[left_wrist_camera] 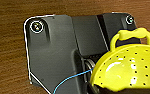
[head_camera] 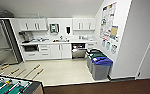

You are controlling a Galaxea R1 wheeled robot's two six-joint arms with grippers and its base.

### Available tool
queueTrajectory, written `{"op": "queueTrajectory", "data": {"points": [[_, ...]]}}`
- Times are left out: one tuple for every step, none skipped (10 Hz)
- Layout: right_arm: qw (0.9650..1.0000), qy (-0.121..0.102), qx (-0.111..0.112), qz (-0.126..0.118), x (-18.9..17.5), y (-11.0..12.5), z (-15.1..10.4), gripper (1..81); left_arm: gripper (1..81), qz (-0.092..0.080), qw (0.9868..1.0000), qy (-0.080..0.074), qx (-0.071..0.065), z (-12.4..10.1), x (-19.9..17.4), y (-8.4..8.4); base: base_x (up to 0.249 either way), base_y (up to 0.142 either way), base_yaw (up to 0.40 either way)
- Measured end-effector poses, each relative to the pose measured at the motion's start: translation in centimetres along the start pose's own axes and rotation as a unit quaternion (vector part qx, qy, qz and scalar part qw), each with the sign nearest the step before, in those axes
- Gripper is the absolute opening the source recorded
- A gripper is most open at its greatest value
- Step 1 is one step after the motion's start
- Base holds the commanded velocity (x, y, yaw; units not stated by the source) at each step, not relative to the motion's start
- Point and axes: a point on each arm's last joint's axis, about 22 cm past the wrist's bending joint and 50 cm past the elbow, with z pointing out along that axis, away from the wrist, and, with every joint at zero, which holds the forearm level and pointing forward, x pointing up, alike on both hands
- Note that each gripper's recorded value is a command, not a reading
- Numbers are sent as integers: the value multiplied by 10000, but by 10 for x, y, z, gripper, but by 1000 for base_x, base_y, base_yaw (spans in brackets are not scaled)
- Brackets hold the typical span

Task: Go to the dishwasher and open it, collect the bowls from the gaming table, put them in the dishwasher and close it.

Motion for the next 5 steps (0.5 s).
{"op": "queueTrajectory", "data": {"points": [[10000, -1, 0, 0, 0, 0, 0, 10, 10, 0, 10000, -3, 0, 0, 0, 0, 190, 0, 0], [10000, 1, 0, 0, 0, 0, 0, 10, 10, 0, 10000, -1, 0, 0, 0, 0, 190, 0, 0], [10000, 3, 4, -1, 0, 0, 0, 10, 10, -1, 10000, -4, 0, 0, 0, 0, 190, 0, 0], [10000, 1, -2, -3, 0, 0, 0, 10, 10, 0, 10000, -1, -2, 0, 0, 0, 191, 0, 0], [10000, 4, 0, -2, 1, 0, 0, 10, 10, 0, 10000, -1, 0, 0, 0, 0, 190, 0, 0]]}}
